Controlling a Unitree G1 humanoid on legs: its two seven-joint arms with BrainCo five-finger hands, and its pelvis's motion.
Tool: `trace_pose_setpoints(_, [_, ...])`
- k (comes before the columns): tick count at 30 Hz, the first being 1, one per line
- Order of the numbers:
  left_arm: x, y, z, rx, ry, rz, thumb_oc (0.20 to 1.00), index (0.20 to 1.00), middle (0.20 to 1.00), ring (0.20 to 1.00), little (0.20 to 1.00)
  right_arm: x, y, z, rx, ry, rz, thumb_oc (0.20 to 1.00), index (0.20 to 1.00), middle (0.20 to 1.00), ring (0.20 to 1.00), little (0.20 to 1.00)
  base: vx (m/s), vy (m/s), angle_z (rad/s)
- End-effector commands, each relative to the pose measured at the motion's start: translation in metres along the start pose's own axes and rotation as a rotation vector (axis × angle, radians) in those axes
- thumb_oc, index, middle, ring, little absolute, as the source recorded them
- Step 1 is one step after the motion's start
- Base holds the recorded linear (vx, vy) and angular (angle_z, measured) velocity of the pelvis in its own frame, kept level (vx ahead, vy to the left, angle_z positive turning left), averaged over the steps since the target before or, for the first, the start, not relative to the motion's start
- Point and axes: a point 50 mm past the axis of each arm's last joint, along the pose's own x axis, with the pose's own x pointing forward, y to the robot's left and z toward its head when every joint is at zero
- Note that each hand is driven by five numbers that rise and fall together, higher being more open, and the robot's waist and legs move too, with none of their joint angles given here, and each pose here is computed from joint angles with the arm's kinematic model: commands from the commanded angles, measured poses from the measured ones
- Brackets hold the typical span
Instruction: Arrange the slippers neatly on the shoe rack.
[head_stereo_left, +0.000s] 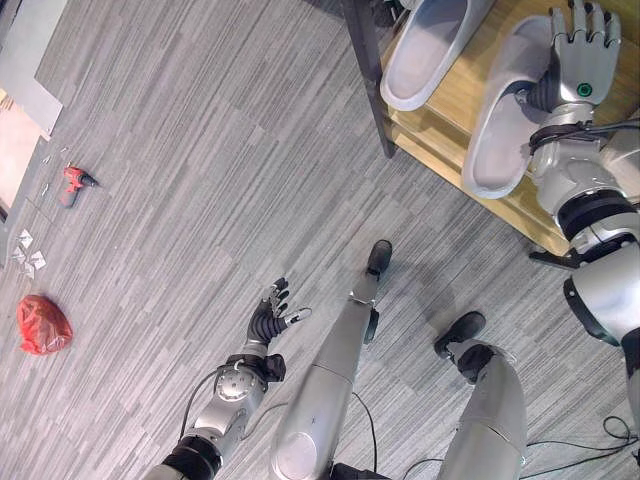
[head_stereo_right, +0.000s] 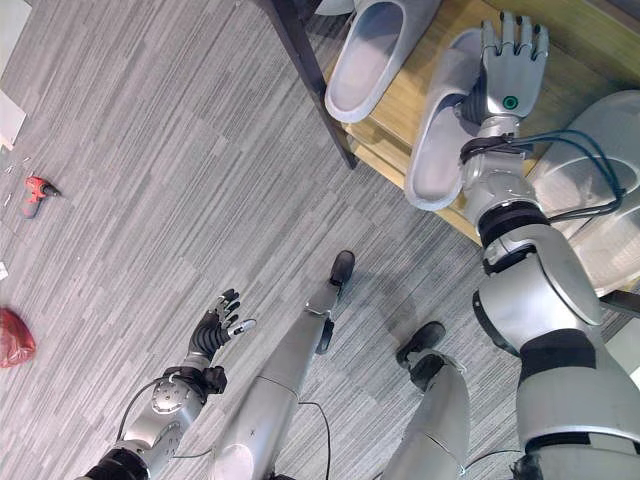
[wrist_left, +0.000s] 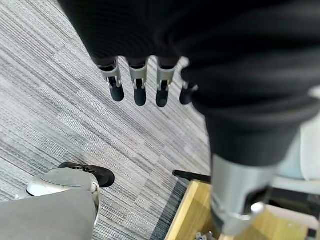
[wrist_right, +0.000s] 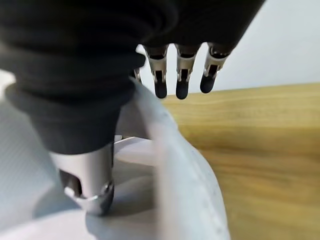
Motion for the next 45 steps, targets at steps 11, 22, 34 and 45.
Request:
trace_pose_setpoints(11, [-0.001,0.009,0.002,-0.017,-0.012,0.090,1.000,1.000,1.000,1.000,1.000,0.006,-0.040,0.045,0.365,-0.035,-0.234,1.000,1.000,1.000,1.000,1.000,0.00,0.006,-0.07])
trace_pose_setpoints(22, [0.021,-0.004,-0.014,0.053,0.089,0.146,1.000,1.000,1.000,1.000,1.000,-0.086,0.030,0.064,0.959,0.300,-0.018,1.000,1.000,1.000,1.000,1.000,0.01,0.006,-0.12])
trace_pose_setpoints(34, [0.026,0.002,-0.014,0.028,0.110,0.197,1.000,1.000,1.000,1.000,1.000,-0.111,0.036,0.112,1.168,0.246,0.154,1.000,1.000,1.000,1.000,1.000,0.00,0.002,-0.02])
trace_pose_setpoints(45, [0.041,0.002,-0.005,0.015,0.103,0.223,1.000,1.000,1.000,1.000,1.000,-0.105,0.048,0.130,1.567,0.591,0.251,1.000,1.000,1.000,1.000,1.000,0.00,0.000,0.00])
